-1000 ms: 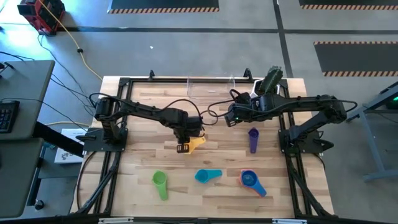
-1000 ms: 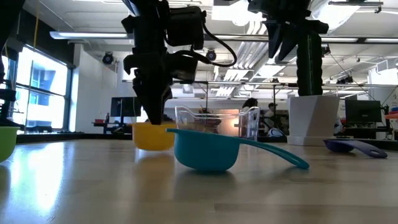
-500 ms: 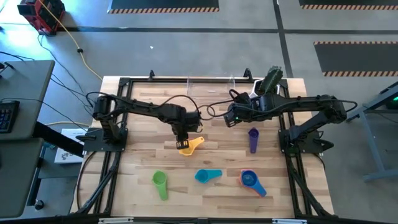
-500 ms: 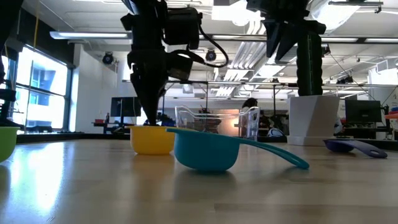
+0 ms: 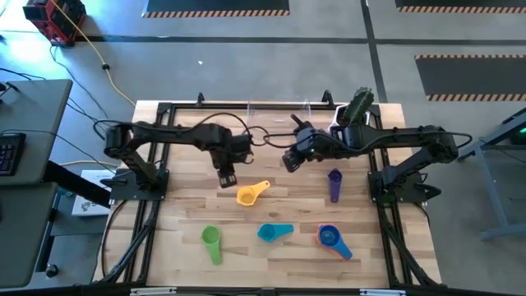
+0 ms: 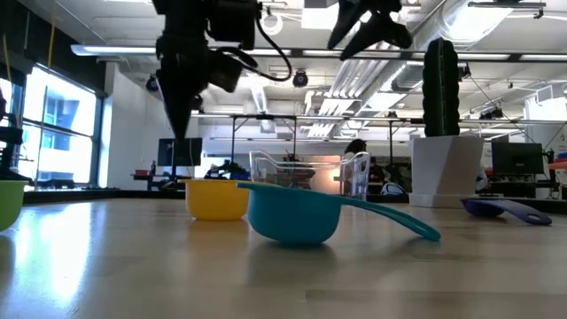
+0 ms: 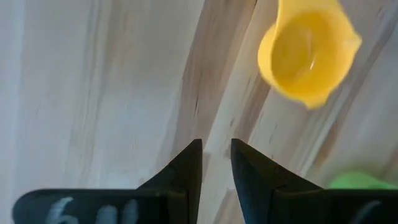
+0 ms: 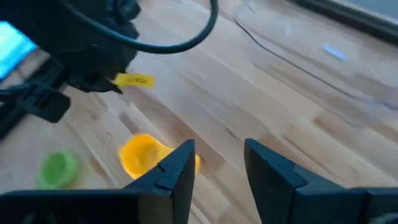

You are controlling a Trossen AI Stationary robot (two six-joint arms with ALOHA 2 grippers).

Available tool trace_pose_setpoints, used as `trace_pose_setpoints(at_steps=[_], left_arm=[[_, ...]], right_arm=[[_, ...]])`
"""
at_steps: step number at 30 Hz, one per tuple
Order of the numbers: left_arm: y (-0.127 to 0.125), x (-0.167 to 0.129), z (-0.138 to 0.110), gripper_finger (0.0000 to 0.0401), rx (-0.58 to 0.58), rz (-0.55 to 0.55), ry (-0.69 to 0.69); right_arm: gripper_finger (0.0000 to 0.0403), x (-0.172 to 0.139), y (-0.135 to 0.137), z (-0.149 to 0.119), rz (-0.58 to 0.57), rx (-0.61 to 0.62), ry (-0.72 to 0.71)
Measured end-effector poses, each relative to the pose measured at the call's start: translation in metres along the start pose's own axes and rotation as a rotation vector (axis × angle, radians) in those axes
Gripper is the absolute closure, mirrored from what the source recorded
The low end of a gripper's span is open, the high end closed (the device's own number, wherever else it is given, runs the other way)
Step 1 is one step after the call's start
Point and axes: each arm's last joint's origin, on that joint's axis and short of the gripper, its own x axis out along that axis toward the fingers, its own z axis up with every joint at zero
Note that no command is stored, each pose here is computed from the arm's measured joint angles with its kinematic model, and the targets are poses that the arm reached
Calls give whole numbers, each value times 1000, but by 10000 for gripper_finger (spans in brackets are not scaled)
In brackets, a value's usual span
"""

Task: Nest measuring cups in basket
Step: Stack the yellow measuring cup on top of the blue measuring cup

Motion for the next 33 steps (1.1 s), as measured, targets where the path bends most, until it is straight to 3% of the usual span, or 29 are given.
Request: trace_pose_setpoints(at_steps=[9,17,22,29,33], left_arm=[[4,-50,-38,325,-67,-6,-55],[6,-94,-72,325,-83,-26,-243],[7,-114,-93,325,-120,-47,-342],[10,-133,-119,325,-170,-71,-436],[12,-140,-130,325,-191,-62,-484]], right_arm=[[228,-2,16,15,165,-106,-148],[226,-3,35,31,293,-273,-365],[226,0,47,41,411,-310,-484],[226,7,55,46,465,-361,-568],[226,13,63,47,550,-387,-592]])
